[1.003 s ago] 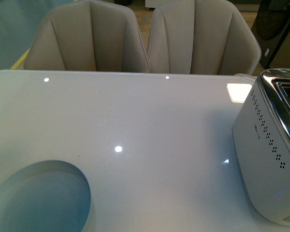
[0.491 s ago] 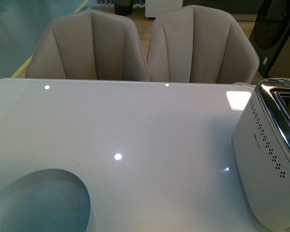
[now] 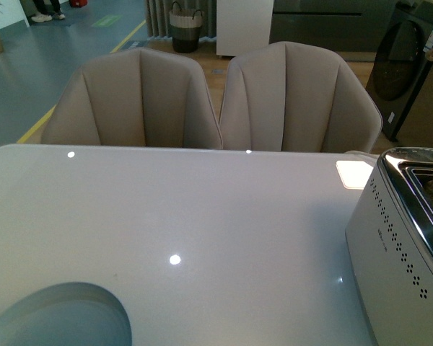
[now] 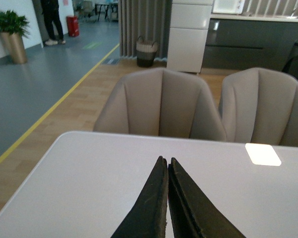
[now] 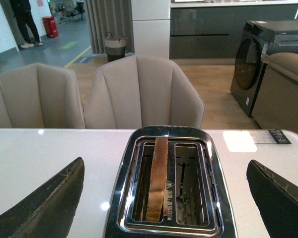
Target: Left arm holds plate, right arm toasts bread
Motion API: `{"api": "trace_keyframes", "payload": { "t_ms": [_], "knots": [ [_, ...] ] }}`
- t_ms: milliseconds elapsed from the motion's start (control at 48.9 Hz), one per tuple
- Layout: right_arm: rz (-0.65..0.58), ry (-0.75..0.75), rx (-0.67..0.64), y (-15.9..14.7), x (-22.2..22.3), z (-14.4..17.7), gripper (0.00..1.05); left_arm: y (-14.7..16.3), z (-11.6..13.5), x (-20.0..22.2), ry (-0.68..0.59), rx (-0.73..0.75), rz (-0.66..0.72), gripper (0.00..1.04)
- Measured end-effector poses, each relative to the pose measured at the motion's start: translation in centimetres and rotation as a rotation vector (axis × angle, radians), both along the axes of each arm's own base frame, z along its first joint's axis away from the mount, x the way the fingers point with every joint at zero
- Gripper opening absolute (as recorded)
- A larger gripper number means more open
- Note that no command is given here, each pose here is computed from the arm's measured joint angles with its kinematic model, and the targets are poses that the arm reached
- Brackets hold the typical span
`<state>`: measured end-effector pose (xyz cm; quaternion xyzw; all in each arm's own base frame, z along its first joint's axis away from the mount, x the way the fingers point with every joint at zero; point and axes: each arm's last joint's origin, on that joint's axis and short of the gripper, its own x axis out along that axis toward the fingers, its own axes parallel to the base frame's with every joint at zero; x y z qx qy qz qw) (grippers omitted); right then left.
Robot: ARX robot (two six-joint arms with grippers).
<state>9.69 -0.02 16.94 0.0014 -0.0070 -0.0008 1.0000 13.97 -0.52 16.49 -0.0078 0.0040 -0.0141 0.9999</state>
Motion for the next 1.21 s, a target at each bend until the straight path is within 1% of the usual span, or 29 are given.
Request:
{"api": "trace_keyframes", "payload": {
  "t_ms": [61, 409, 1003, 1085, 1207],
  "knots": [
    [0.0, 0.0, 0.0, 0.0, 0.0, 0.0, 0.96, 0.4, 0.1, -0.3, -0.002, 0.001, 0.031, 0.03],
    [0.0, 0.0, 0.0, 0.0, 0.0, 0.0, 0.96, 0.5, 0.5, -1.6, -0.019, 0.001, 0.024, 0.03],
    [0.0, 0.0, 0.0, 0.0, 0.0, 0.0, 0.96, 0.5, 0.5, -3.1, -0.021, 0.001, 0.024, 0.03],
    [0.0, 0.0, 0.0, 0.0, 0.0, 0.0, 0.96, 0.5, 0.1, -3.8, 0.013, 0.002, 0.024, 0.03],
    [0.0, 0.0, 0.0, 0.0, 0.0, 0.0, 0.96, 0.5, 0.3, -4.2, -0.015, 0.003, 0.024, 0.03]
  ]
}}
